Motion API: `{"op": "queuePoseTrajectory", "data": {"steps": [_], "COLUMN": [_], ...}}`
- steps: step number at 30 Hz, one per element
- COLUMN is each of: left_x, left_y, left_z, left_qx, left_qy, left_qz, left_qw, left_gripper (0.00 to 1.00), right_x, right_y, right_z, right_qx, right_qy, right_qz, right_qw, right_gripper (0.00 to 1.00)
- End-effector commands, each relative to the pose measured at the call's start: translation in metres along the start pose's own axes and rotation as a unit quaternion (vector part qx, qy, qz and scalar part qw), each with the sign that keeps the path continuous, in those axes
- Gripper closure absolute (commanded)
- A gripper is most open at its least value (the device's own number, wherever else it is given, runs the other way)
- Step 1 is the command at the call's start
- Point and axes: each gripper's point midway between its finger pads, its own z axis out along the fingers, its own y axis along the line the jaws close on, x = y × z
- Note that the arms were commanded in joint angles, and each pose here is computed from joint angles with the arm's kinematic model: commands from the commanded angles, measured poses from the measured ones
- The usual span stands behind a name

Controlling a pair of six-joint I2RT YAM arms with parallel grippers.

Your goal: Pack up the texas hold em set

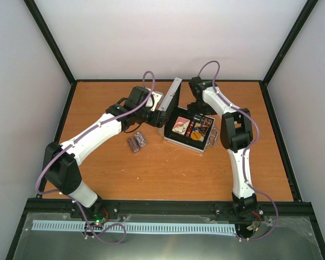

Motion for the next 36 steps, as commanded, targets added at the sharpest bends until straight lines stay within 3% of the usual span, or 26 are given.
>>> {"op": "queuePoseTrajectory", "data": {"steps": [1, 26, 28, 32, 36], "left_x": [-0.009, -0.014, -0.018, -0.030, -0.036], "left_y": [-0.006, -0.012, -0.018, -0.032, -0.034], "left_z": [-0.006, -0.006, -0.012, -0.030, -0.055], "left_qx": [0.006, 0.026, 0.040, 0.070, 0.066], "left_qy": [-0.016, -0.029, -0.041, -0.075, -0.114], "left_qz": [0.003, -0.010, -0.005, 0.011, 0.015], "left_qw": [1.000, 0.999, 0.998, 0.995, 0.991], "left_gripper": [0.24, 0.23, 0.20, 0.02, 0.00], "right_x": [0.012, 0.026, 0.020, 0.006, -0.005], "right_y": [-0.015, -0.031, -0.024, -0.015, -0.011], "right_z": [0.001, -0.005, -0.012, -0.034, -0.056], "right_qx": [0.053, 0.024, 0.002, -0.034, -0.059], "right_qy": [0.020, 0.029, 0.017, -0.012, -0.045], "right_qz": [-0.016, 0.016, 0.011, 0.006, 0.006], "right_qw": [0.998, 0.999, 1.000, 0.999, 0.997], "right_gripper": [0.00, 0.00, 0.00, 0.00, 0.00]}}
